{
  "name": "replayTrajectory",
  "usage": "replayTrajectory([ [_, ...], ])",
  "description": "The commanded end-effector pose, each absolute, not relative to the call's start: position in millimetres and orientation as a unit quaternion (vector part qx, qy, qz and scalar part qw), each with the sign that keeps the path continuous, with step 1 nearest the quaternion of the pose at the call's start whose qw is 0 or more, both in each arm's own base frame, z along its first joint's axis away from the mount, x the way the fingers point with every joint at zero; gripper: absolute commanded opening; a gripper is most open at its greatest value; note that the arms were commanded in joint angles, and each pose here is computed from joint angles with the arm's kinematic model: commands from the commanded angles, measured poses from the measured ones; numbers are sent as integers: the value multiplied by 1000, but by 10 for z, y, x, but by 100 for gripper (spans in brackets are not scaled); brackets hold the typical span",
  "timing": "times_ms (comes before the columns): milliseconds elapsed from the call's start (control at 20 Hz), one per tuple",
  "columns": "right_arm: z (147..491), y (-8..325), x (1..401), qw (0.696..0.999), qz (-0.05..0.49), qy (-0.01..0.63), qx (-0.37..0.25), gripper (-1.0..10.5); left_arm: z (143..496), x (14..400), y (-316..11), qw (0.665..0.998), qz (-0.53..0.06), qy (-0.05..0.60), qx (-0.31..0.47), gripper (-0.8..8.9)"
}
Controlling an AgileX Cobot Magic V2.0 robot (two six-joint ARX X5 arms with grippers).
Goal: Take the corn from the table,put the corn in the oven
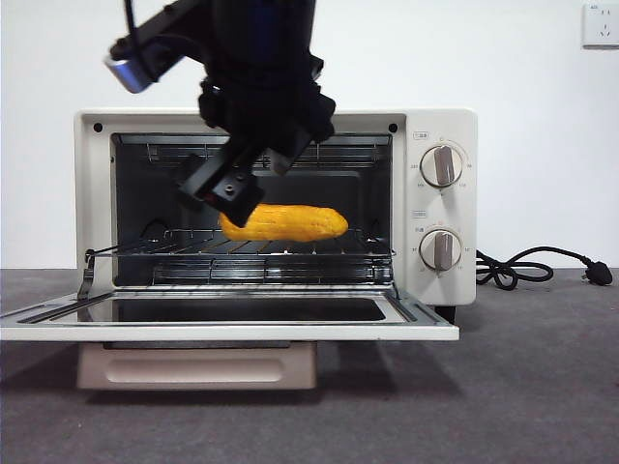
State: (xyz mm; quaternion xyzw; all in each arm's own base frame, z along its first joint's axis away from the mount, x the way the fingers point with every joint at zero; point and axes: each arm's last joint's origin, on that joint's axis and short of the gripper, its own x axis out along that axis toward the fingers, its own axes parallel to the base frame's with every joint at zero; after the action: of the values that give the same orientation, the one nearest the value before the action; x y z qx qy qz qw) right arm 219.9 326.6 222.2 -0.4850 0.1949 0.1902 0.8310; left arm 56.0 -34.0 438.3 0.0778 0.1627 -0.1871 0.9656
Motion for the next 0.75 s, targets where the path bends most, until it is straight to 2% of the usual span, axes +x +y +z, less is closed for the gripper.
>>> replayTrajectory([
  [50, 2270, 3319, 2081, 842, 189, 187, -469, 379, 4383, 571, -350, 967, -187, 158, 71, -6],
  [500, 2657, 3351, 1567, 858, 203, 147, -447, 369, 4381, 615, -387, 966, -187, 162, 73, -6],
  [750, 2909, 3170, 1304, 859, 231, 159, -429, 67, 4349, 734, -487, 960, -193, 185, 83, -6],
])
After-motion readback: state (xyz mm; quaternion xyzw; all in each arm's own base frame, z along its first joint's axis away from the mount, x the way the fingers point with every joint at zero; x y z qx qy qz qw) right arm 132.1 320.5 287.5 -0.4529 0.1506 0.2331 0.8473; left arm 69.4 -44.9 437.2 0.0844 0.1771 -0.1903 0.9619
